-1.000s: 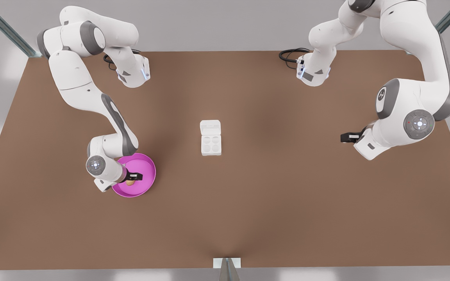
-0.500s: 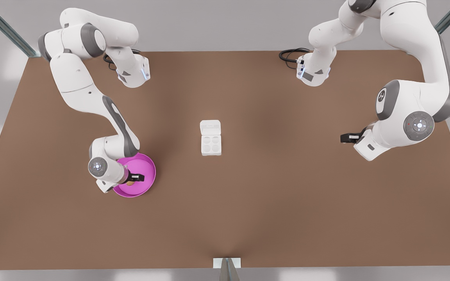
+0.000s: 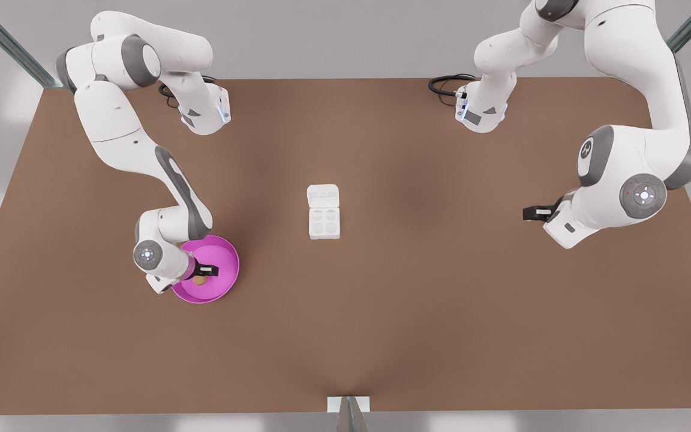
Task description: Pack egg into the box and close the box lid
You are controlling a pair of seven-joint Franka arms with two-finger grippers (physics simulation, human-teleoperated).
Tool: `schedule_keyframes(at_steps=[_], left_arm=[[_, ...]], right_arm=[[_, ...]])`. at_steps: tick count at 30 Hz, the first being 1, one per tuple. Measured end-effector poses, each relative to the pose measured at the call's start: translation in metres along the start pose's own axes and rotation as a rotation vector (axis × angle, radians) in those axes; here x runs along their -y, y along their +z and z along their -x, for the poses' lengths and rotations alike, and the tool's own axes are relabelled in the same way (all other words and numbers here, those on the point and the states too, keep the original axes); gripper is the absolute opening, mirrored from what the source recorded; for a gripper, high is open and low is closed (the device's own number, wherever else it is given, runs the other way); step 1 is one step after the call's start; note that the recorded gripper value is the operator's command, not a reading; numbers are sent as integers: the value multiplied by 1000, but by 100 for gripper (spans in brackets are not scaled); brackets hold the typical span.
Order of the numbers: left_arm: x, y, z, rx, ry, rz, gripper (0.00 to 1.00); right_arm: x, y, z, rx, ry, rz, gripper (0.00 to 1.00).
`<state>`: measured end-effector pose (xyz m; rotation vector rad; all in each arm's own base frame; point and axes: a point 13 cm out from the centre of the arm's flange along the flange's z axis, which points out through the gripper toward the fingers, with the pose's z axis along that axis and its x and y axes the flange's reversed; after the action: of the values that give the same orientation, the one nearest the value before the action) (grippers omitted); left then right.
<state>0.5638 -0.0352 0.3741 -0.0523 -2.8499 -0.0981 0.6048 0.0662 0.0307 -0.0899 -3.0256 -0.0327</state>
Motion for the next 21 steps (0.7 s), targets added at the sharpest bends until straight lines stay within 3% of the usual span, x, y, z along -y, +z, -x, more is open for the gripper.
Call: schedule_keyframes(at_steps=[2, 21], left_arm=[[1, 0, 0, 0, 1, 0, 100], [-6, 4, 2, -5, -9, -3, 100]], right_arm=[[0, 2, 0, -2, 0, 3, 78], [2, -8, 17, 34, 3, 9, 76]])
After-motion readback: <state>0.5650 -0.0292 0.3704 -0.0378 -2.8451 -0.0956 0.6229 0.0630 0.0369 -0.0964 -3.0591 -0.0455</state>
